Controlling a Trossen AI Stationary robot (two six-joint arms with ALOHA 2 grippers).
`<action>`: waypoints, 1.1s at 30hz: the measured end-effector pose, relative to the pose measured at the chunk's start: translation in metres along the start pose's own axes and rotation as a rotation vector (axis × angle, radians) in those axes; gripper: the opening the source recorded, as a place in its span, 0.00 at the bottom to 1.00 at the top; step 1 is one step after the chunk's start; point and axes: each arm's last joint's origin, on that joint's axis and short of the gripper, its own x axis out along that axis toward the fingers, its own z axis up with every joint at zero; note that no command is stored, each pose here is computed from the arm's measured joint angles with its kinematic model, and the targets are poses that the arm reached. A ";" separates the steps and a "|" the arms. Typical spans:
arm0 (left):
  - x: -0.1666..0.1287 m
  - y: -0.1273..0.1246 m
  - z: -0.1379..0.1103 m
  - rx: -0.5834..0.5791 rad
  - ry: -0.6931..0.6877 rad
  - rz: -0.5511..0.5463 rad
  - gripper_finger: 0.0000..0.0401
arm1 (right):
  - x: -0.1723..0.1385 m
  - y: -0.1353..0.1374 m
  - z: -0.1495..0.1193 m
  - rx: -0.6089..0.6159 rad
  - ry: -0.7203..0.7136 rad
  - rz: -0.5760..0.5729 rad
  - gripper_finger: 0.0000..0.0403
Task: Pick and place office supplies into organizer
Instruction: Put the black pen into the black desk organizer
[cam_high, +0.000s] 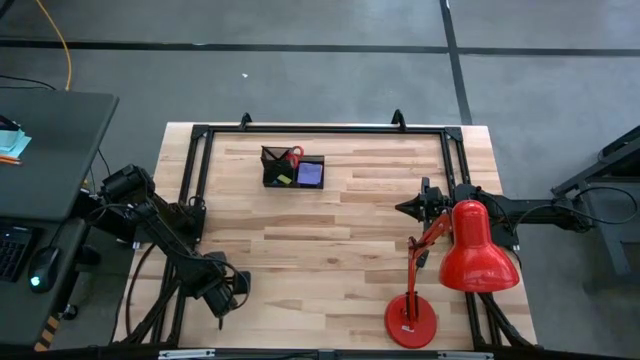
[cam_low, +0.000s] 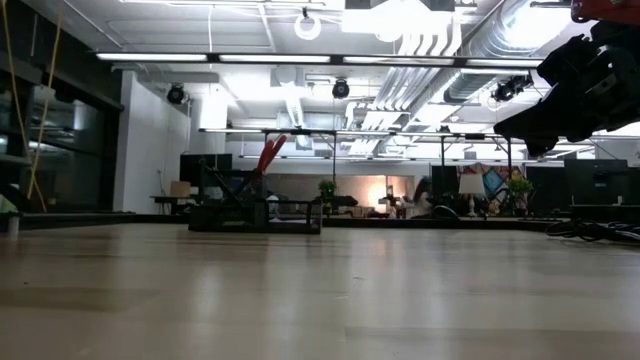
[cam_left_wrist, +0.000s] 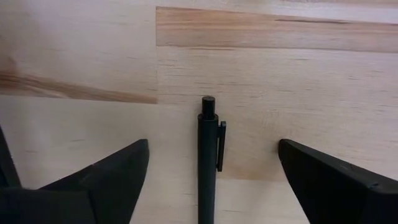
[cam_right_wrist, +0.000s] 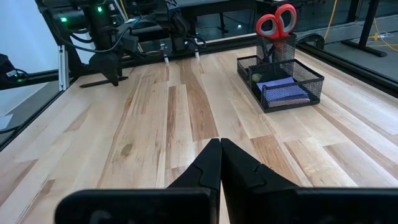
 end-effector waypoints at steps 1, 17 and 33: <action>0.000 0.000 0.000 0.000 0.000 -0.001 0.85 | 0.000 0.000 0.000 0.000 0.000 0.000 0.00; 0.003 0.002 0.003 -0.006 -0.008 0.008 0.41 | 0.000 0.000 0.000 0.000 0.000 0.000 0.00; 0.003 0.002 0.003 -0.004 -0.017 0.001 0.14 | 0.000 0.000 0.000 0.000 0.000 0.000 0.00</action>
